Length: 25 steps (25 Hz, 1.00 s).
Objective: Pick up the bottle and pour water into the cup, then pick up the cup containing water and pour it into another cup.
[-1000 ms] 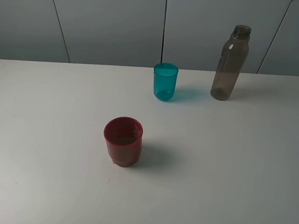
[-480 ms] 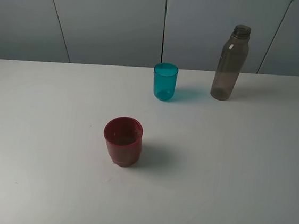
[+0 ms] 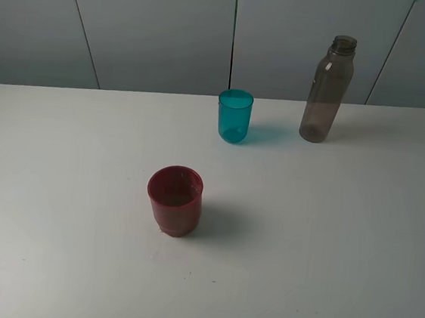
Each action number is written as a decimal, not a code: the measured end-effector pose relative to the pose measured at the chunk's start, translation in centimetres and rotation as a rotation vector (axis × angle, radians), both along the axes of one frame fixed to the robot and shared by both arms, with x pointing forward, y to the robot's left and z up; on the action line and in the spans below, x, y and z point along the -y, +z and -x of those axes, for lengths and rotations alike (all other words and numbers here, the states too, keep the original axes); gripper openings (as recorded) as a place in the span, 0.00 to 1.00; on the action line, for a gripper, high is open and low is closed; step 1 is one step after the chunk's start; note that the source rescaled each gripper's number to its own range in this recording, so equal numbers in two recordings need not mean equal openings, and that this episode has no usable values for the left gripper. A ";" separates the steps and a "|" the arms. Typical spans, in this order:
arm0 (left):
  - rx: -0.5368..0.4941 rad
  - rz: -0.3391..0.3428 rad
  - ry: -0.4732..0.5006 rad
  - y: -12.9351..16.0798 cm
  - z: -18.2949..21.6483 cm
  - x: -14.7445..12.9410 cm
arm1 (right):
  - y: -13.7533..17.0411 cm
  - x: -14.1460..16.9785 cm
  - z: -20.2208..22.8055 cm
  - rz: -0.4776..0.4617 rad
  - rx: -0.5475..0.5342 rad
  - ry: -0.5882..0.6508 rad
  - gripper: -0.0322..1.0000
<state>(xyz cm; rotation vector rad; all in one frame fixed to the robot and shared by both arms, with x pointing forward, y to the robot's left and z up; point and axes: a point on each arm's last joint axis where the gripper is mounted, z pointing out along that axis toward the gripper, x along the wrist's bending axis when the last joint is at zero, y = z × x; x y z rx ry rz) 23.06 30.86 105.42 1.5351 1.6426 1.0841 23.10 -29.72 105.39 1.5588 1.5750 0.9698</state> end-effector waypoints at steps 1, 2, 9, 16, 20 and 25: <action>0.000 0.000 0.000 0.0 0.0 0.0 | 0.0 0.0 0.0 0.000 0.000 0.000 0.99; 0.000 0.000 0.000 0.0 0.0 0.0 | 0.0 0.0 0.0 0.000 0.000 0.000 0.99; 0.000 0.000 0.000 0.0 0.0 0.0 | 0.0 -0.5 0.0 -0.016 0.001 0.048 0.99; 0.000 0.000 0.000 0.0 0.0 0.0 | 0.1 -0.9 0.1 0.011 0.008 0.115 0.99; 0.000 0.000 0.000 0.0 0.0 0.0 | 0.1 -1.0 0.1 0.009 0.010 0.133 0.99; 0.000 0.000 0.000 0.0 0.0 0.0 | 0.1 -1.0 0.1 0.007 0.009 0.132 0.99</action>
